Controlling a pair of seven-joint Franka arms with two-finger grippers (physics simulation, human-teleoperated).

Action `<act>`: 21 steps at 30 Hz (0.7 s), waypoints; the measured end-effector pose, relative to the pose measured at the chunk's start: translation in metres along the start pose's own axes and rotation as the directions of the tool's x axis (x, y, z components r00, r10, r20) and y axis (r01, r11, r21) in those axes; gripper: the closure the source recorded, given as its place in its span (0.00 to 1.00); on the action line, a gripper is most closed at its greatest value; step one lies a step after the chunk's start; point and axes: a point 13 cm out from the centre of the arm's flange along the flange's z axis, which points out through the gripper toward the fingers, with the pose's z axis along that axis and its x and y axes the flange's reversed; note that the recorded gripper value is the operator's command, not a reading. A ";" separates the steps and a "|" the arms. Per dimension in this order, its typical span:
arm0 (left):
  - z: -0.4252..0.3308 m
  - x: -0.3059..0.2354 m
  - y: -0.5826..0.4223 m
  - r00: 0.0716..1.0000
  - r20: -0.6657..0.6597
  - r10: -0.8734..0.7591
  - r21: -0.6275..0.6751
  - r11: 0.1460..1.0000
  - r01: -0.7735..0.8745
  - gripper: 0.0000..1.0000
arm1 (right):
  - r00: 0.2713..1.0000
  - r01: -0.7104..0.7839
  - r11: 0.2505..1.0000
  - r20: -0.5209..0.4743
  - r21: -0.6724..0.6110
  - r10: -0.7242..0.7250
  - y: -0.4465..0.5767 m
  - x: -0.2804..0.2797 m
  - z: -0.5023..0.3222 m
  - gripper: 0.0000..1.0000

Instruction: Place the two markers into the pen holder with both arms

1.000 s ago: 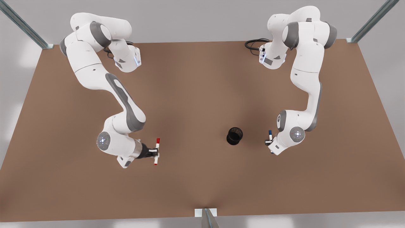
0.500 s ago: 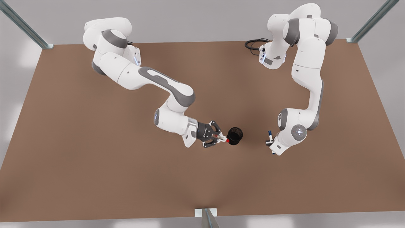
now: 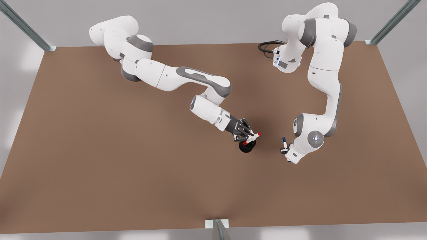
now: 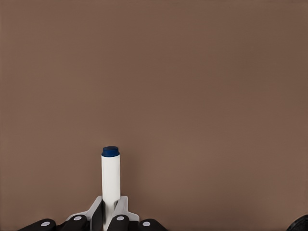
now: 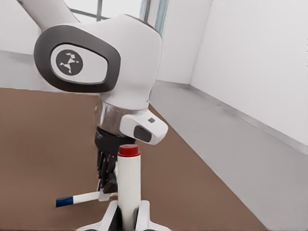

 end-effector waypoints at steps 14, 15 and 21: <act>0.003 0.002 -0.004 1.000 -0.006 -0.025 -0.002 1.000 0.025 0.75 | 0.985 0.170 0.985 -0.021 0.005 -0.170 0.059 0.037 0.031 0.74; 0.003 0.002 -0.004 1.000 -0.006 -0.027 -0.002 1.000 0.027 0.75 | 0.983 0.181 0.983 -0.023 0.005 -0.181 0.061 0.038 0.033 0.74; 0.002 0.002 -0.004 0.999 -0.005 -0.034 -0.002 0.999 0.034 0.75 | 0.975 0.219 0.976 -0.046 0.006 -0.219 0.061 0.054 0.034 0.74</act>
